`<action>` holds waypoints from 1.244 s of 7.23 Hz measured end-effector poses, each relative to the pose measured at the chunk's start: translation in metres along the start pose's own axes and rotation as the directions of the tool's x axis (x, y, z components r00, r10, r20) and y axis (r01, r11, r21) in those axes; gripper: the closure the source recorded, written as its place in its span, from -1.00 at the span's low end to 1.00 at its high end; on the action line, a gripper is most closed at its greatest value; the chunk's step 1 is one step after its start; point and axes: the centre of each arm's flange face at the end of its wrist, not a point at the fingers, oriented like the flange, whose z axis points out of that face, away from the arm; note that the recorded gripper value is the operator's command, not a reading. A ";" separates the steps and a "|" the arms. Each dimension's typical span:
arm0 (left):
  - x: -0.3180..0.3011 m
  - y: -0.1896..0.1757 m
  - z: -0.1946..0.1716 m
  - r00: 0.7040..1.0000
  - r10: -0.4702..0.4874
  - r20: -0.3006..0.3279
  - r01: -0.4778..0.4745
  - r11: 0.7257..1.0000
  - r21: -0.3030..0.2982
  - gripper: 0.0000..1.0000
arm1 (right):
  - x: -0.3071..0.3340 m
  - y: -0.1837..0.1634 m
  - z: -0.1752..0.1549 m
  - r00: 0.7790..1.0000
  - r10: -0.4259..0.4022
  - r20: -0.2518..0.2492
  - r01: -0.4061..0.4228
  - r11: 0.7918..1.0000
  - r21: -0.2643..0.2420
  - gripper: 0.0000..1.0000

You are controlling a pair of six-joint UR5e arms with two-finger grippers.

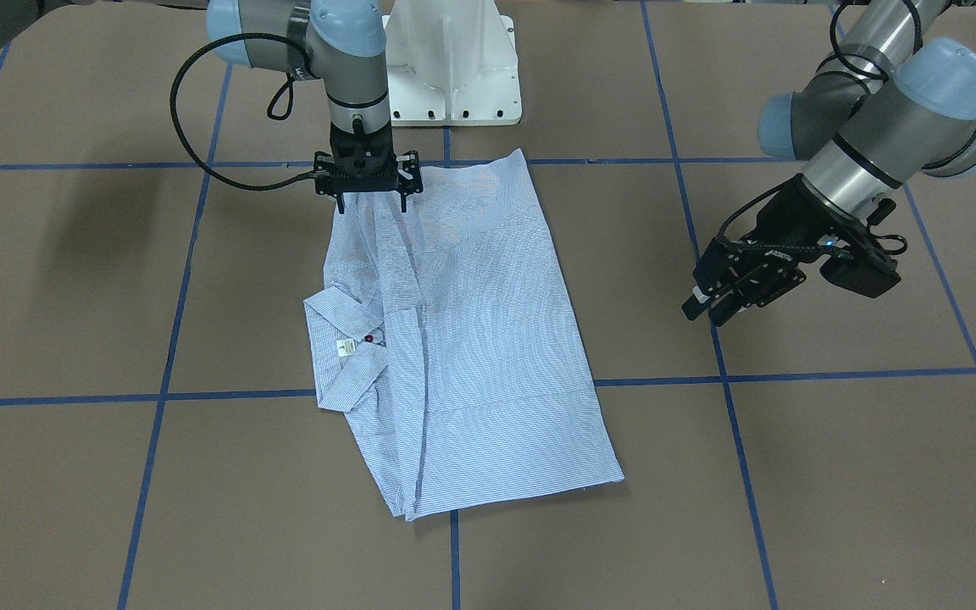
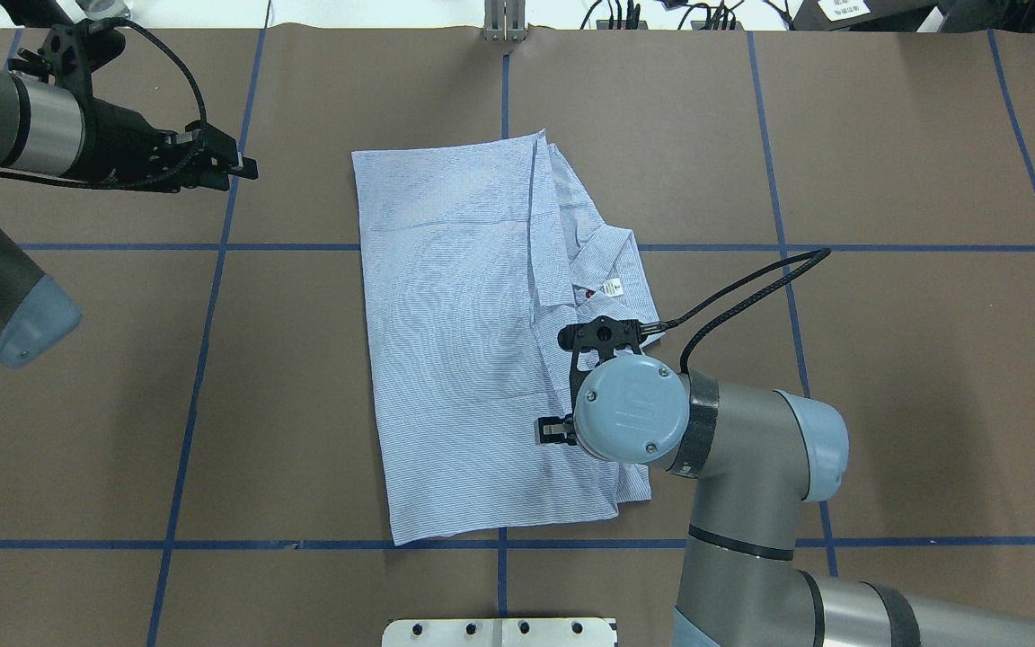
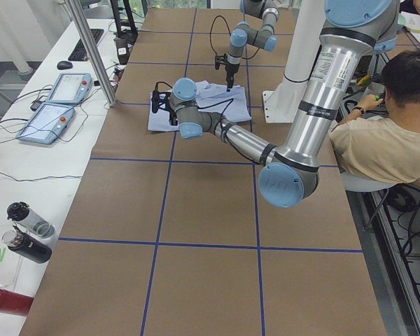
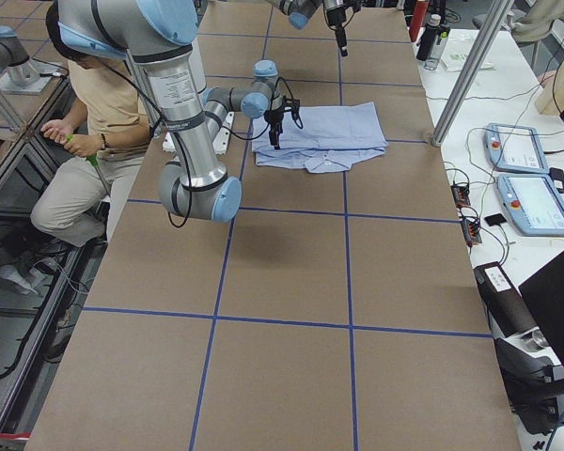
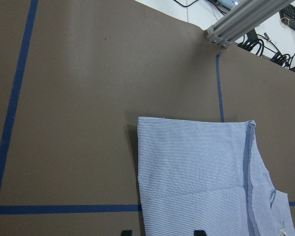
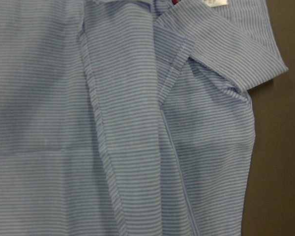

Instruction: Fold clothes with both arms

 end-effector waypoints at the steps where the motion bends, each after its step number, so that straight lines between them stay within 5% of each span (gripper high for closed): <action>1: -0.001 0.001 0.000 1.000 -0.001 0.000 0.001 1.000 -0.002 -0.04 | -0.001 0.007 0.007 0.998 -0.054 -0.037 0.054 0.999 -0.005 -1.00; 5: 0.004 0.002 -0.002 1.000 0.000 -0.008 0.000 1.000 -0.003 -0.04 | 0.028 0.003 0.026 0.974 -0.178 -0.138 0.176 0.984 -0.025 -1.00; 9: 0.004 -0.002 -0.008 1.000 0.004 -0.014 -0.004 1.000 -0.010 -0.04 | 0.090 -0.003 0.018 0.961 -0.216 -0.171 0.214 0.976 -0.030 -1.00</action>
